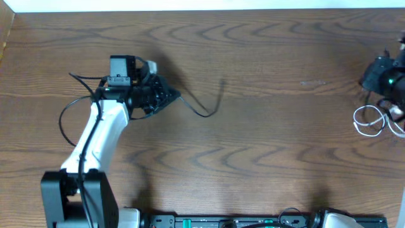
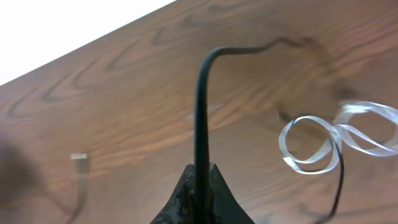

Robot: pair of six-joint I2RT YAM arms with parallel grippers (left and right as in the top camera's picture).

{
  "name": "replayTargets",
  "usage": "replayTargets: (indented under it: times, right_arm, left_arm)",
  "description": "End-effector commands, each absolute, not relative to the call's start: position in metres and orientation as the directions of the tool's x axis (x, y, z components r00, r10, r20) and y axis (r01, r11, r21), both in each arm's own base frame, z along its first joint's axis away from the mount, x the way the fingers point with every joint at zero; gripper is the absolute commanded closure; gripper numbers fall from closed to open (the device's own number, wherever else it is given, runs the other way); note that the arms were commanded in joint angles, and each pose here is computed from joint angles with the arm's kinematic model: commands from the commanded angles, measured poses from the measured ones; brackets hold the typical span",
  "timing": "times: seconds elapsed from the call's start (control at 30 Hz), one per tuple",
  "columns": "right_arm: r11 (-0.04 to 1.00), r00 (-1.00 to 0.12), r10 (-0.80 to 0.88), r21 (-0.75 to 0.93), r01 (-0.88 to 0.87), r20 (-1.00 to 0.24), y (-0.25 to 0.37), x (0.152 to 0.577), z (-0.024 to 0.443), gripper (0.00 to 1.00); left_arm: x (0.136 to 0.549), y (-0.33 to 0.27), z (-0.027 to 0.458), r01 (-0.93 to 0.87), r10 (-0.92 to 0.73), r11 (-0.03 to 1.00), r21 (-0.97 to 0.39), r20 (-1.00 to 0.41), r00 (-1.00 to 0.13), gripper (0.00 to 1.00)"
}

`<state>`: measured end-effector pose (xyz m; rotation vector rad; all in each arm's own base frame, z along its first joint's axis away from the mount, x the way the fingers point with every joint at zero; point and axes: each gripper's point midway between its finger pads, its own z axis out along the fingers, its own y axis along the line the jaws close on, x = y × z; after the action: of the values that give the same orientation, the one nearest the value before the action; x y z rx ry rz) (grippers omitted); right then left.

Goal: Untangle cables

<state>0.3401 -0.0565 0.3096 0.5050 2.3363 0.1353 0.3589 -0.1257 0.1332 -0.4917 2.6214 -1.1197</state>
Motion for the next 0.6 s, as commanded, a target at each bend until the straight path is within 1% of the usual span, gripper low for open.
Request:
replayTargets:
  times: [0.0, 0.03, 0.13, 0.2, 0.27, 0.37, 0.47, 0.57]
  right_arm:
    - [0.929, -0.684, 0.368, 0.285, 0.238, -0.630, -0.043, 0.353, 0.307, 0.99]
    - [0.929, -0.680, 0.368, 0.279, 0.242, -0.635, -0.046, 0.358, 0.306, 0.99]
    - [0.937, -0.645, 0.347, 0.228, 0.263, -0.681, -0.062, 0.373, 0.308, 0.99]
    - [0.945, -0.606, 0.315, 0.183, 0.272, -0.731, -0.077, 0.384, 0.315, 0.99]
    - [0.941, -0.567, 0.314, 0.168, 0.295, -0.761, -0.090, 0.388, 0.323, 0.99]
    - [0.920, -0.492, 0.337, 0.171, 0.352, -0.803, -0.119, 0.391, 0.337, 0.99]
    - [0.875, -0.419, 0.390, 0.188, 0.446, -0.820, -0.156, 0.383, 0.344, 0.99]
    - [0.827, -0.375, 0.435, 0.199, 0.526, -0.818, -0.188, 0.370, 0.344, 0.99]
  left_arm:
    - [0.334, -0.163, 0.141, -0.066, -0.236, 0.658, -0.750, -0.122, -0.964, 0.92]
    - [0.329, -0.169, 0.138, -0.043, -0.204, 0.675, -0.737, -0.130, -0.970, 0.93]
    - [0.314, -0.171, 0.118, -0.036, -0.152, 0.781, -0.623, -0.135, -0.979, 0.92]
    - [0.303, -0.164, 0.102, -0.048, -0.134, 0.860, -0.509, -0.134, -0.982, 0.93]
    - [0.295, -0.158, 0.093, -0.051, -0.117, 0.905, -0.422, -0.132, -0.984, 0.93]
    - [0.286, -0.155, 0.088, -0.045, -0.094, 0.931, -0.362, -0.120, -0.988, 0.93]
    - [0.282, -0.158, 0.087, -0.035, -0.081, 0.933, -0.358, -0.113, -0.990, 0.92]
    - [0.281, -0.160, 0.087, -0.029, -0.075, 0.933, -0.358, -0.114, -0.991, 0.92]
